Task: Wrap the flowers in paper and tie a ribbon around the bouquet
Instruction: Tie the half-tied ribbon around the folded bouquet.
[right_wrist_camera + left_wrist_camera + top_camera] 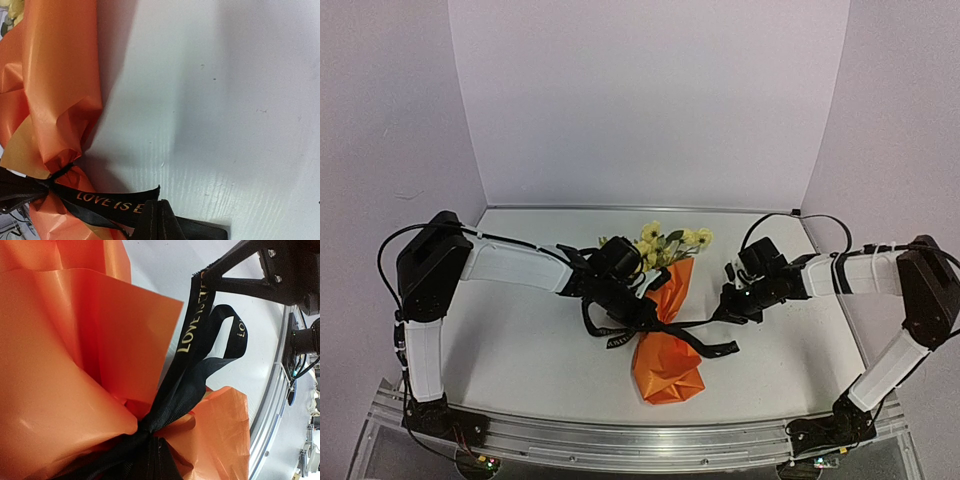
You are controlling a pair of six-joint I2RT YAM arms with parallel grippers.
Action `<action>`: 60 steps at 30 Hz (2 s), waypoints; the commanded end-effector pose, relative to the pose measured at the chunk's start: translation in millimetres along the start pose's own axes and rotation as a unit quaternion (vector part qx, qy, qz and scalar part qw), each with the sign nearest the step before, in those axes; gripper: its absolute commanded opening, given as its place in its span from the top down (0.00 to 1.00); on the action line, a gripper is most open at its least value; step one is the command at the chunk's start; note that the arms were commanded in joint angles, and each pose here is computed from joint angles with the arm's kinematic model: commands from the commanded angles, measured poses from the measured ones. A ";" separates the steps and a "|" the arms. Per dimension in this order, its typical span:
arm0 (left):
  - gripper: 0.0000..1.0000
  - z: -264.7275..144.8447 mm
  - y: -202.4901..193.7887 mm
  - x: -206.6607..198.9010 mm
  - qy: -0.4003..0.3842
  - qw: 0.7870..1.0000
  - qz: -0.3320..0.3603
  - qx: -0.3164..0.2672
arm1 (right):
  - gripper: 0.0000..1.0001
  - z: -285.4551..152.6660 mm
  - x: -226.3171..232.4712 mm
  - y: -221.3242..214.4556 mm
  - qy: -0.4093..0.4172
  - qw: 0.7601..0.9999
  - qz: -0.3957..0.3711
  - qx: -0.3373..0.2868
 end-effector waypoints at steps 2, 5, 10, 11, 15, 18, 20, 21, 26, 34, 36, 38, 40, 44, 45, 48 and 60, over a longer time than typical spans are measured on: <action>0.99 -9.5 -2.6 -2.5 0.006 1.000 0.007 0.000 | 1.00 -14.5 -10.3 16.9 -0.015 1.000 0.006 -0.022; 1.00 -9.6 -1.6 -2.9 0.005 1.000 0.007 -0.002 | 1.00 -15.3 -8.3 20.6 -0.015 1.000 0.003 -0.018; 0.99 -12.1 2.4 -4.5 0.006 1.000 0.011 -0.010 | 1.00 -14.6 -9.5 22.2 -0.025 1.000 0.002 -0.015; 0.98 -13.3 3.8 -5.4 0.006 1.000 0.012 -0.013 | 1.00 -14.4 -10.0 22.7 -0.028 1.000 0.001 -0.015; 0.76 -31.5 17.7 -14.6 0.012 0.999 0.020 -0.045 | 1.00 -12.7 -6.2 23.6 -0.018 1.000 0.005 -0.006; 0.59 -59.2 24.3 -20.6 0.035 0.995 0.022 -0.086 | 1.00 -12.4 -4.8 23.8 -0.015 1.000 0.005 -0.003; 0.54 -74.1 17.7 -19.6 0.053 0.993 0.018 -0.099 | 1.00 -12.2 -3.9 24.1 -0.013 1.000 0.005 -0.001; 0.53 -80.1 10.9 -17.8 0.061 0.993 0.012 -0.101 | 1.00 -11.8 -2.9 24.2 -0.011 1.000 0.005 0.001; 0.53 -90.7 -24.8 -0.4 0.100 0.990 -0.022 -0.092 | 1.00 -11.5 -1.5 24.5 -0.009 1.000 0.005 0.006; 0.46 -84.6 -29.4 19.9 0.129 0.989 0.003 -0.070 | 1.00 -8.9 -4.2 21.8 -0.013 1.000 0.007 0.013; 0.44 -78.4 -25.8 24.5 0.130 0.990 0.015 -0.057 | 1.00 -8.1 -4.1 21.7 -0.013 1.000 0.008 0.014; 0.43 -73.4 -22.1 26.8 0.127 0.990 0.024 -0.050 | 1.00 -7.9 -3.9 21.9 -0.012 1.000 0.008 0.014; 0.42 -69.5 -16.6 26.2 0.117 0.992 0.033 -0.047 | 1.00 -8.2 -4.0 22.4 -0.013 1.000 0.008 0.013; 0.42 -61.2 -11.5 24.9 0.101 0.993 0.041 -0.037 | 1.00 -8.3 -3.0 23.1 -0.011 1.000 0.008 0.012; 0.44 -60.1 -10.0 24.0 0.097 0.994 0.042 -0.036 | 1.00 -8.3 -2.9 23.2 -0.011 1.000 0.007 0.012; 0.50 -57.4 -10.8 21.4 0.083 0.995 0.039 -0.028 | 1.00 -8.3 -3.2 23.8 -0.012 1.000 0.008 0.010; 0.88 -60.3 -19.2 16.3 0.064 0.998 0.025 -0.016 | 1.00 -8.1 -2.4 25.7 -0.012 1.000 0.008 0.007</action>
Point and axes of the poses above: each gripper's point midway between its finger pads, its own z axis out along the fingers, its own x axis along the line the jaws close on, y = z × x, the point moved 5 cm from there along -z, back along the fingers, and after that the axes turned 1 degree about z, right-handed, at the moved point
